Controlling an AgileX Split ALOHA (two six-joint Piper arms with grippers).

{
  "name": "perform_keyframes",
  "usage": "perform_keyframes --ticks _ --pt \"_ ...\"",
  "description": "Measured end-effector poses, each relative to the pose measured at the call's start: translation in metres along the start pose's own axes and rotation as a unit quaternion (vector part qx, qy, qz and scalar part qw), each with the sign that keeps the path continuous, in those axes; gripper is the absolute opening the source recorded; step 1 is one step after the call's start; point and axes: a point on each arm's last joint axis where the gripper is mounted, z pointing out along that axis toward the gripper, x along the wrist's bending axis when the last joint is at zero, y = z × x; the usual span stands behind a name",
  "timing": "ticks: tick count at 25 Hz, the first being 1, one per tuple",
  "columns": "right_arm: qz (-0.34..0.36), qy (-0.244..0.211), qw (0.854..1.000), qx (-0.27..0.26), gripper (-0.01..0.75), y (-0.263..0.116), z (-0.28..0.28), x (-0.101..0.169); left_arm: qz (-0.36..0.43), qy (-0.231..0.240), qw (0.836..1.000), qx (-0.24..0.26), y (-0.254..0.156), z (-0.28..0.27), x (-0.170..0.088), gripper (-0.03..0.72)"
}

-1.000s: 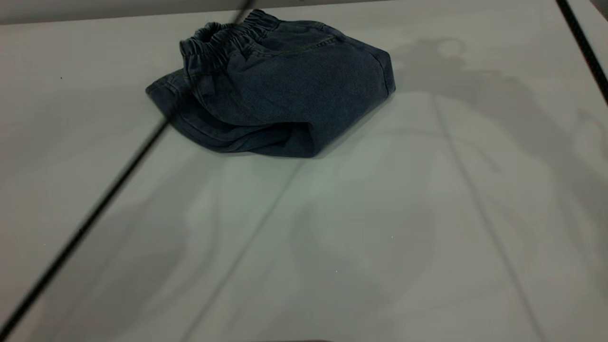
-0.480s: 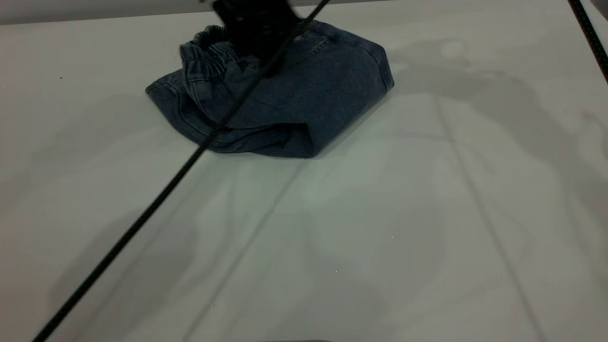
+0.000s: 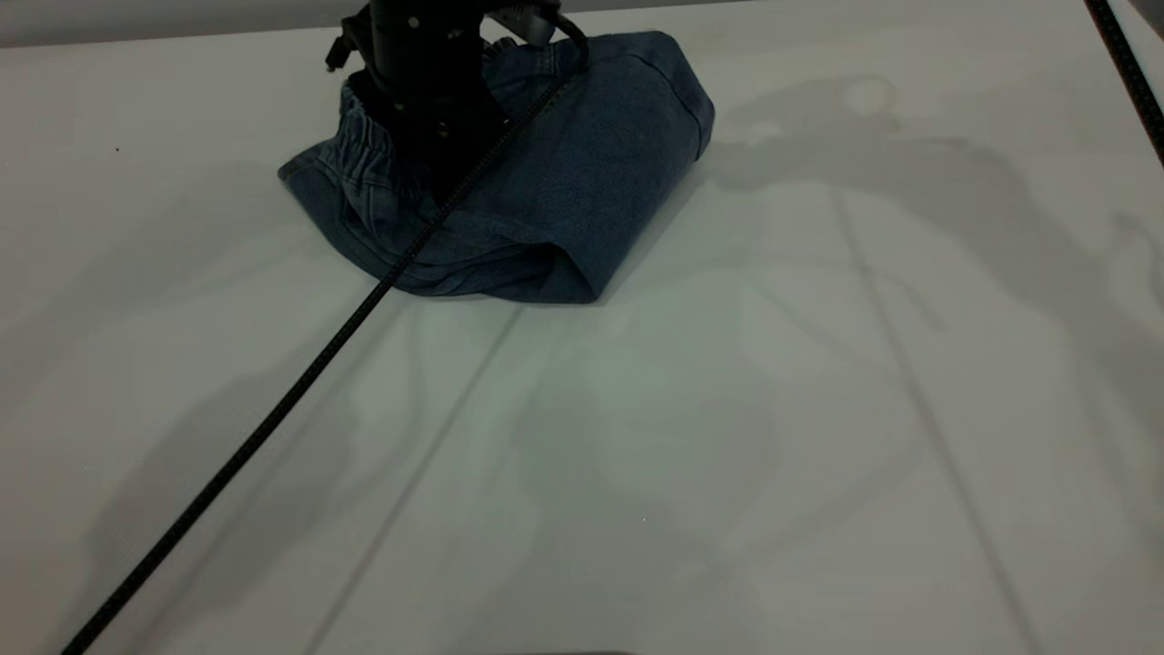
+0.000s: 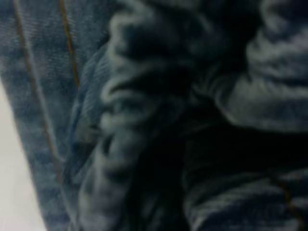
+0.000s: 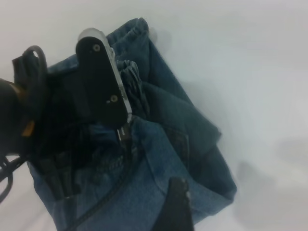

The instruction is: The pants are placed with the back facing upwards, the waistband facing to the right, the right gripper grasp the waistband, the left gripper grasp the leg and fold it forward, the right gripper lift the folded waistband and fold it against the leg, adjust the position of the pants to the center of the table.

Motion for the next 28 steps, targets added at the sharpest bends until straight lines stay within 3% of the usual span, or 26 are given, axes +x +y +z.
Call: perform_keyframes --ticks 6,11,14,23,28 --pt "0.0 0.001 1.0 0.002 0.563 0.0 -0.001 0.001 -0.075 -0.064 0.995 -0.018 0.003 0.0 -0.006 0.456" --pt "0.0 0.004 1.0 0.008 0.563 -0.001 -0.001 0.001 -0.22 -0.129 0.967 -0.027 0.01 -0.003 -0.016 0.456" --pt "0.0 0.006 1.0 0.014 0.563 -0.002 -0.001 0.001 -0.273 -0.142 0.951 -0.031 0.014 -0.004 -0.017 0.456" --pt "0.0 0.013 0.999 0.033 0.563 -0.006 -0.001 0.003 -0.311 -0.152 0.937 -0.044 0.021 -0.012 -0.016 0.456" --pt "-0.006 0.014 0.999 0.029 0.563 -0.003 -0.009 0.007 -0.286 -0.143 0.942 -0.106 0.034 -0.041 -0.005 0.456"
